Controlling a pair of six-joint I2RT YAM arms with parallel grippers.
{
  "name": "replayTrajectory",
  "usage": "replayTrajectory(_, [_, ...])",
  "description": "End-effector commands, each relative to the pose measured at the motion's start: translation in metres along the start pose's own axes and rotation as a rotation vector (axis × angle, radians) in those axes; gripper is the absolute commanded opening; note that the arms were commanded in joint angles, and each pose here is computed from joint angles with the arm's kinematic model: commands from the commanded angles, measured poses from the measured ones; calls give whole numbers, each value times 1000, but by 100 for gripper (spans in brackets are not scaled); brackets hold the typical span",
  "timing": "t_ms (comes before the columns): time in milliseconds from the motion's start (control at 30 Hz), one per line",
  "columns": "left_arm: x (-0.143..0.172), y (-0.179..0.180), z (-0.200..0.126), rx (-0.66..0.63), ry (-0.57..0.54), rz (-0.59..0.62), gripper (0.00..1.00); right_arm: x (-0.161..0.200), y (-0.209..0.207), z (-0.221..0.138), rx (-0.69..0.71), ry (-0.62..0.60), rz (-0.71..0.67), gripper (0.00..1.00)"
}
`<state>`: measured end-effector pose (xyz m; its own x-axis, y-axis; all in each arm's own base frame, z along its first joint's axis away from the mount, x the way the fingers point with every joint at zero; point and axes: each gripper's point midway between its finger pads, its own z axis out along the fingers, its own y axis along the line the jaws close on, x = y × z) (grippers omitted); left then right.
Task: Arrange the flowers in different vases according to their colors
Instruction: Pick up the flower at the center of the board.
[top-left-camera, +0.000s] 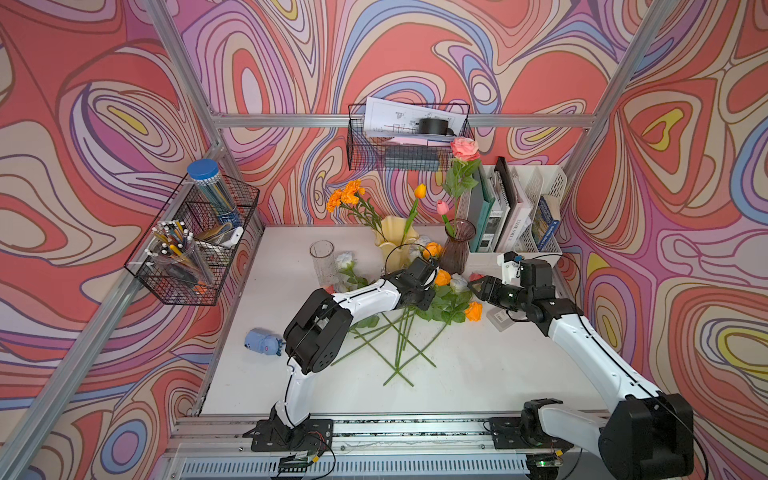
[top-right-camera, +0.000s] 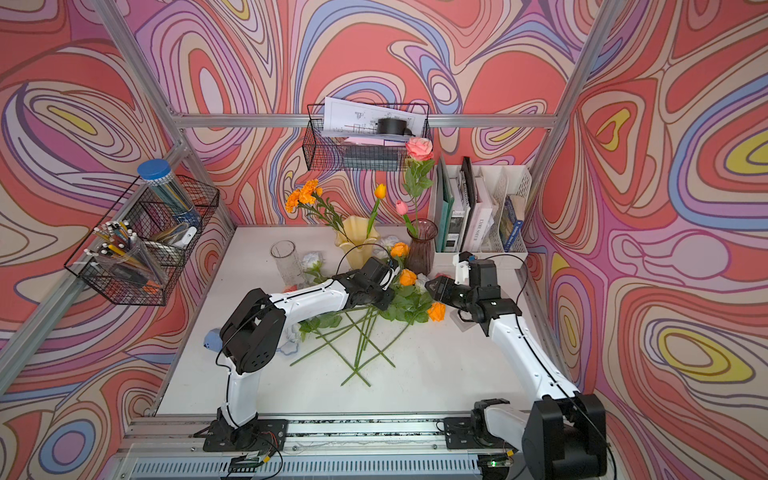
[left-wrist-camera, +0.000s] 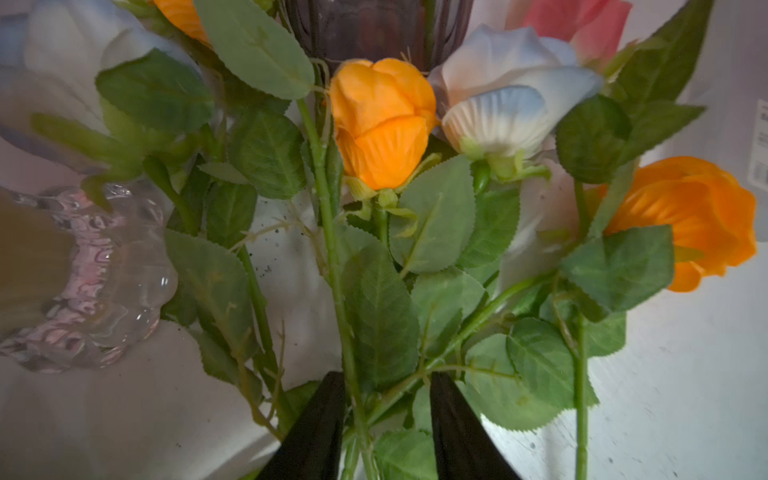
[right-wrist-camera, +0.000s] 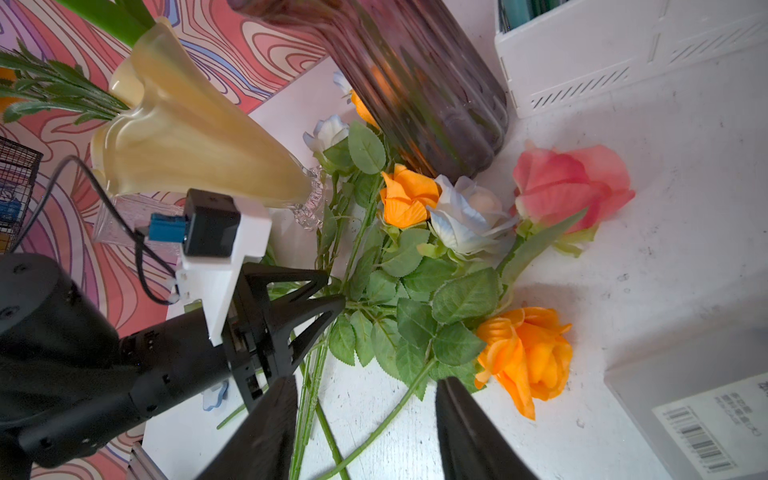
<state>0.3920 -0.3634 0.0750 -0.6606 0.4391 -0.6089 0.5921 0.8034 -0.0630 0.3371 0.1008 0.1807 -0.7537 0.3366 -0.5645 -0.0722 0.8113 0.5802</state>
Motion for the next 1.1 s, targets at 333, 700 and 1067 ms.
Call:
replayTrajectory(333, [0,17,20,-24,72,-39,31,2,-7,-1,14,0,-6,55])
replayTrajectory(700, [9,21,38,-38,116,-43,31,3,-7,0,7,1,-9,55])
replayTrajectory(1067, [1,23,39,-43,82,-25,5,3,-8,-2,12,-7,-11,54])
